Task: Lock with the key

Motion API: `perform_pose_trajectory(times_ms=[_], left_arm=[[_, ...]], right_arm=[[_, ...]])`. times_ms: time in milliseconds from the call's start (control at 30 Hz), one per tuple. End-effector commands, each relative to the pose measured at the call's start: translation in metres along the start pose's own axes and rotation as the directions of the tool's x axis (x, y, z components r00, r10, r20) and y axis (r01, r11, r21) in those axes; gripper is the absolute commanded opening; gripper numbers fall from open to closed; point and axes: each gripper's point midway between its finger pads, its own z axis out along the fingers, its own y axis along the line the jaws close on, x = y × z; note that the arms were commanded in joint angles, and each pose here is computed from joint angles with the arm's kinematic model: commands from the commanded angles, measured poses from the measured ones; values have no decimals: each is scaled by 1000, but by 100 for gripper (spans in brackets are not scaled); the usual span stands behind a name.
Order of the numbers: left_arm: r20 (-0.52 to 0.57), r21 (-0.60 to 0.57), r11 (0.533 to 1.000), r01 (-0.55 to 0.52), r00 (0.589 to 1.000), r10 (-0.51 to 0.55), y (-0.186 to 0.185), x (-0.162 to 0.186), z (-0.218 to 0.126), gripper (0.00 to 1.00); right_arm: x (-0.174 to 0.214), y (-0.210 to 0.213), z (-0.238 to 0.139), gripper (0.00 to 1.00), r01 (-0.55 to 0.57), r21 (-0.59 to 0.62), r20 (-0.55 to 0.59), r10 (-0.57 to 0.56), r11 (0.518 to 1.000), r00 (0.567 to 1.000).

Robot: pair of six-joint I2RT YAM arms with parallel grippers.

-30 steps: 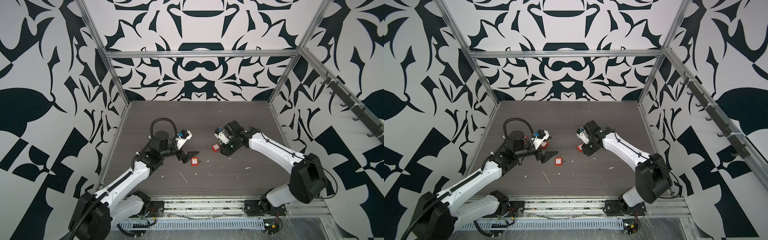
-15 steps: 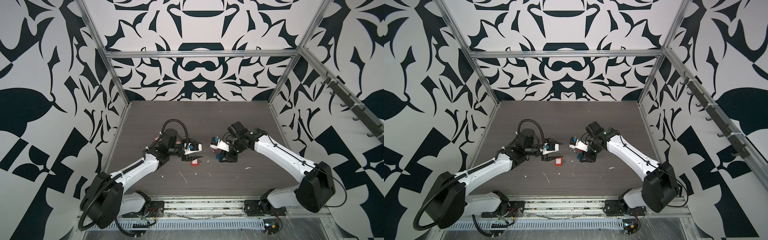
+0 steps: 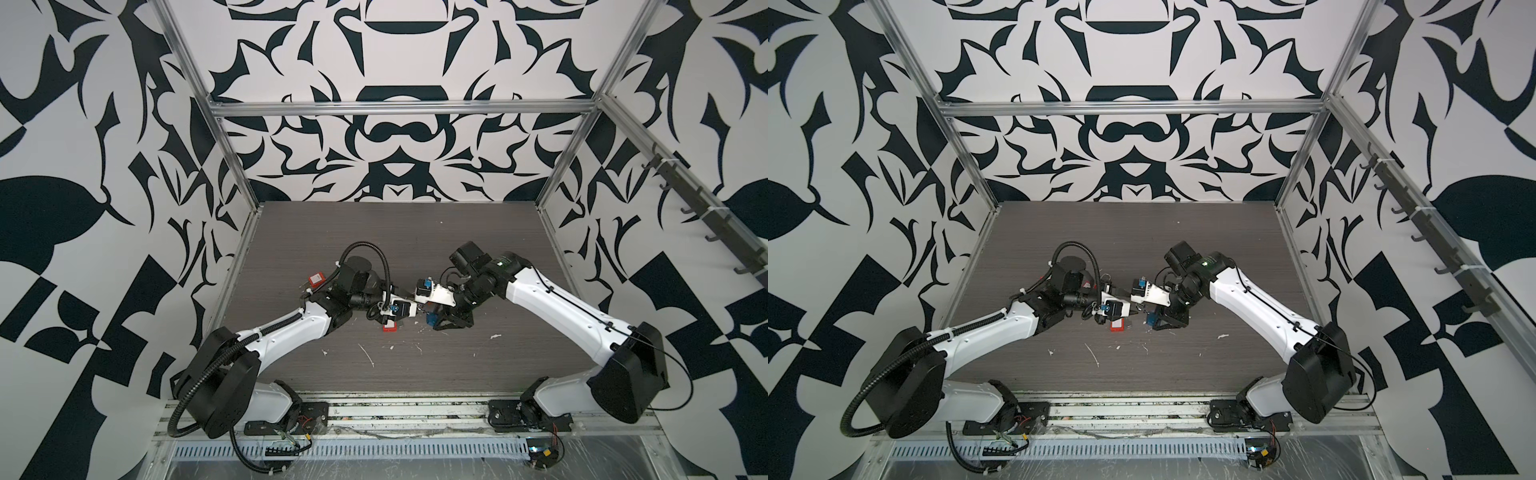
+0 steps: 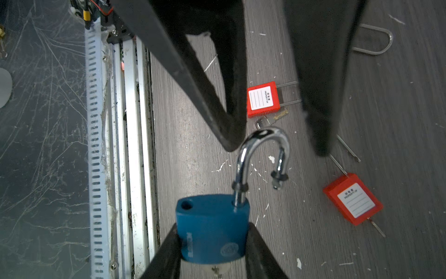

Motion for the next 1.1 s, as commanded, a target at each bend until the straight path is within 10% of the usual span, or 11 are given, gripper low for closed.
perform_pose_trajectory(times_ms=[0,467,800,1067], left_arm=[[33,18,998,-62,998,61,1,-11,1,34],[29,65,997,-32,999,30,-7,-24,0,0],[18,36,969,245,969,-246,-9,-27,-7,0],[47,-32,927,373,927,-371,-5,-33,-18,0]], right_arm=[[-17,8,-10,12,28,-27,45,-27,999,999],[-18,7,-9,20,28,-27,29,-27,999,999],[-39,-12,-28,56,86,179,146,-113,980,983],[-51,-4,-43,57,90,190,207,-130,978,970]])
